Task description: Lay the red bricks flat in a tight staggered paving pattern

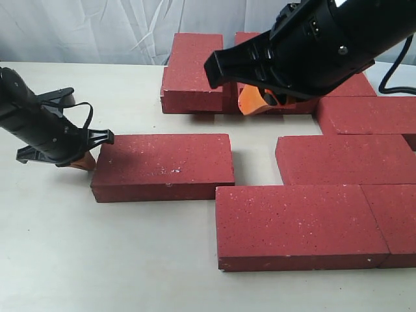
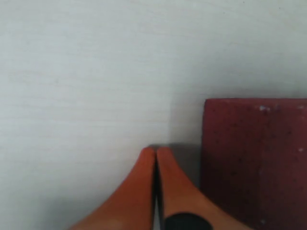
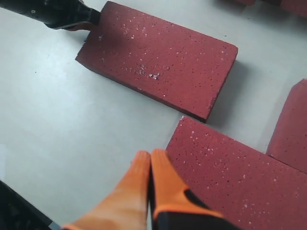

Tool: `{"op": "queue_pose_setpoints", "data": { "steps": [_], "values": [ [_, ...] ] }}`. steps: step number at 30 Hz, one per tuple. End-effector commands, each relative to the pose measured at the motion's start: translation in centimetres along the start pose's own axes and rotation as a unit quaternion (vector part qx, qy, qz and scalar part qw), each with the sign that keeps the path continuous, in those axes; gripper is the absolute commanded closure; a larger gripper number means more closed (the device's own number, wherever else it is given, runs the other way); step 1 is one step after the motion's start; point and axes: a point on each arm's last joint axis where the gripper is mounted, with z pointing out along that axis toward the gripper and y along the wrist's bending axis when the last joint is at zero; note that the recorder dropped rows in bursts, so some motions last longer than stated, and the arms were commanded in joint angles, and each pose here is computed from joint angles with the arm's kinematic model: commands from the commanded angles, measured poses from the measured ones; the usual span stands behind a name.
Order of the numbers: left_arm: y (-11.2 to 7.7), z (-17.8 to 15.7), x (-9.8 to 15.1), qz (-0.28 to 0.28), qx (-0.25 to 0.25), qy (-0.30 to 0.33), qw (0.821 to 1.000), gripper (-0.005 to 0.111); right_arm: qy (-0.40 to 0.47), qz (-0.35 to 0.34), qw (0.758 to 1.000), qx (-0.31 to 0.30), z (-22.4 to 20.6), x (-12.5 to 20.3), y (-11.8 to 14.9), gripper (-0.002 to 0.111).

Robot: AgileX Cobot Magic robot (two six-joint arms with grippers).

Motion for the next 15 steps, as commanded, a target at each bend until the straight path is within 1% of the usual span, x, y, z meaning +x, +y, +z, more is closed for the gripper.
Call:
{"op": "queue_pose_setpoints", "data": {
  "steps": [1, 4, 11, 15],
  "values": [
    [0.1, 1.4, 1.6, 0.033, -0.018, 0.052, 0.998, 0.107, -0.003, -0.008, 1.0, 0.002, 0.0, -0.1, 0.0, 0.109],
    [-0.2, 1.5, 1.7, 0.038, -0.019, 0.052, 0.998, 0.107, -0.003, -0.008, 1.0, 0.002, 0.0, -0.1, 0.0, 0.109],
    [-1.9, 1.8, 2.3, 0.056, -0.013, 0.052, 0.997, 0.107, -0.003, -0.008, 1.0, 0.002, 0.0, -0.1, 0.0, 0.109],
    [-2.3, 1.9, 2.2, 0.055, -0.01, 0.044, 0.997, 0.107, -0.003, -0.008, 1.0, 0.002, 0.0, -0.1, 0.0, 0.109]
  ]
}}
